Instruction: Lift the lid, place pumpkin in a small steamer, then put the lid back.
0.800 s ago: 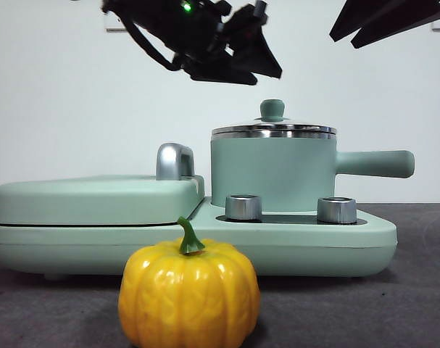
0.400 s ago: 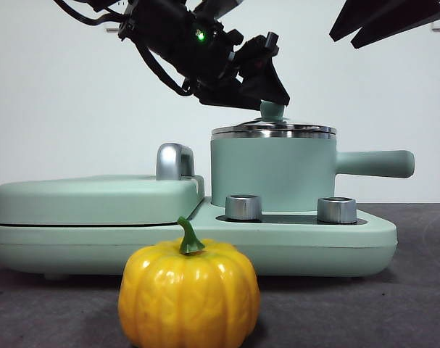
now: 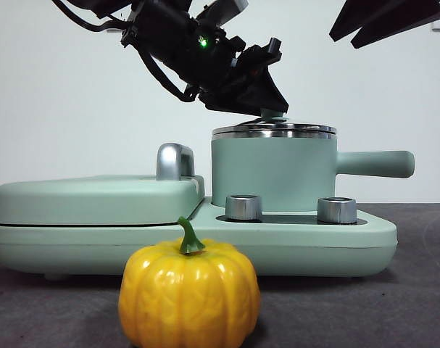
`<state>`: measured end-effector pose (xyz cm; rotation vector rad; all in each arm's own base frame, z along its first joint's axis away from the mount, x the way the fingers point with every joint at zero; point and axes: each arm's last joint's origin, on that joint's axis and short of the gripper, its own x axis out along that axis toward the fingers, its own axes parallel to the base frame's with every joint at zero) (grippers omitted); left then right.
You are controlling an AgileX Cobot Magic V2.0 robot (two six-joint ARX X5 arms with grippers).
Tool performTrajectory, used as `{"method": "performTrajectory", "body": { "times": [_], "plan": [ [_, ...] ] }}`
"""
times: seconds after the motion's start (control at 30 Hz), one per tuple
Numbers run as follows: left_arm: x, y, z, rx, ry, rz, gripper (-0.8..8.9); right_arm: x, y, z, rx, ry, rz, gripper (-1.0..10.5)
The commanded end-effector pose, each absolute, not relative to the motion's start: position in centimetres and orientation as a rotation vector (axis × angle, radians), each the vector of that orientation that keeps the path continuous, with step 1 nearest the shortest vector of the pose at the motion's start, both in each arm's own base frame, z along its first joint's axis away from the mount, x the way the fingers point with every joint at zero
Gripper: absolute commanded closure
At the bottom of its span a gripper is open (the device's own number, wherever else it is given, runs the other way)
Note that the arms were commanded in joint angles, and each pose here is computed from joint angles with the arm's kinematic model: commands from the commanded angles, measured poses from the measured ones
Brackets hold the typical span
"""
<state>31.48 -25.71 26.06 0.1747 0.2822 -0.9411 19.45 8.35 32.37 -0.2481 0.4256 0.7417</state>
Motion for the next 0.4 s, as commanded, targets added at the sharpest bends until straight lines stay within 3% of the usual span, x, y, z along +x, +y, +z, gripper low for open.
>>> {"method": "performTrajectory", "body": {
  "times": [0.03,0.4],
  "plan": [
    [31.7,-26.4,26.1,0.167,0.274,-0.947,8.07,19.6,8.5,33.0,-0.239,0.407,0.742,6.8],
    [30.1,-24.3,31.7,0.138,0.128,-0.929,8.06,19.6,8.5,33.0,-0.240,0.406,0.742,6.8]
  ]
}}
